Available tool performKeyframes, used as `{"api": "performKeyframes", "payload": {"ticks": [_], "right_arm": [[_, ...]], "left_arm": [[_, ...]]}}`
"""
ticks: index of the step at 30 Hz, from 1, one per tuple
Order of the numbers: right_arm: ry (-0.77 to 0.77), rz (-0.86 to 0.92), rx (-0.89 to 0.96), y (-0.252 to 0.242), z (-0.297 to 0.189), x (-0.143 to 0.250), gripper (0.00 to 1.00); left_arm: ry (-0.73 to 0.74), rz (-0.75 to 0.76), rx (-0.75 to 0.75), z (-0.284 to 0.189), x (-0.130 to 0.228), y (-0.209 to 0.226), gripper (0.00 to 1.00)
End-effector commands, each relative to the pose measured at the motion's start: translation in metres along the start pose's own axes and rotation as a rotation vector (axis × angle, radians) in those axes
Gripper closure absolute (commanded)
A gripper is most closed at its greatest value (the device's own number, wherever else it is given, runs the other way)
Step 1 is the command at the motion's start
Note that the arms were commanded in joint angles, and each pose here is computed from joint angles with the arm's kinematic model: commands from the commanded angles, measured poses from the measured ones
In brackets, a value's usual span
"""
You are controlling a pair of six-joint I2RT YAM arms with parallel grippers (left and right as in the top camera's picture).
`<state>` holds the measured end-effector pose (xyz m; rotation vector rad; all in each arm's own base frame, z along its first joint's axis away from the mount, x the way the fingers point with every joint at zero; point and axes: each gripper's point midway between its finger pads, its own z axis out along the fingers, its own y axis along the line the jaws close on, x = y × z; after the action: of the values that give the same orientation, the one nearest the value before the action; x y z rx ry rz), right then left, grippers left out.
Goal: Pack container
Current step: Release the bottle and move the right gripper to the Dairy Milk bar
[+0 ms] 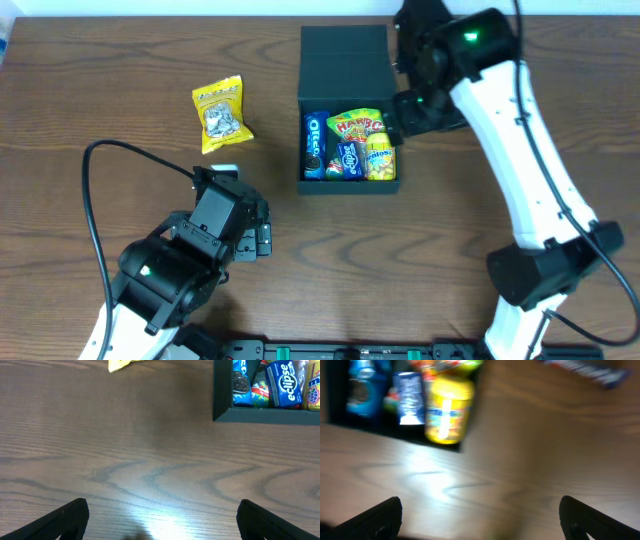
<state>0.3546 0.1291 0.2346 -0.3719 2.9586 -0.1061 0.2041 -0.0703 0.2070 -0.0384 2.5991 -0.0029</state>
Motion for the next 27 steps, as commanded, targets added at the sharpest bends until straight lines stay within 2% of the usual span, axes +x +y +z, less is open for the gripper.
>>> {"api": "performKeyframes", "payload": {"ticks": [1, 6, 9, 14, 19, 27], "right_arm": [[-0.003, -0.041, 0.186, -0.049, -0.001, -0.002, 0.01], [0.044, -0.048, 0.225, -0.081, 0.012, 0.002, 0.01], [0.059, -0.167, 0.276, -0.107, 0.027, -0.004, 0.01], [-0.018, -0.348, 0.360, -0.149, 0.054, -0.039, 0.01], [-0.073, -0.565, 0.368, -0.172, 0.088, -0.063, 0.01], [-0.033, -0.558, 0.294, -0.187, 0.139, -0.063, 0.01]], "left_arm": [[-0.007, -0.010, -0.019, 0.000, -0.001, 0.004, 0.05], [-0.007, -0.010, -0.019, 0.000, -0.001, 0.004, 0.05], [-0.007, -0.010, -0.019, 0.000, -0.001, 0.004, 0.05], [-0.007, -0.010, -0.019, 0.000, -0.001, 0.004, 0.05], [-0.007, -0.010, -0.019, 0.000, -0.001, 0.004, 0.05], [-0.007, -0.010, -0.019, 0.000, -0.001, 0.004, 0.05]]}}
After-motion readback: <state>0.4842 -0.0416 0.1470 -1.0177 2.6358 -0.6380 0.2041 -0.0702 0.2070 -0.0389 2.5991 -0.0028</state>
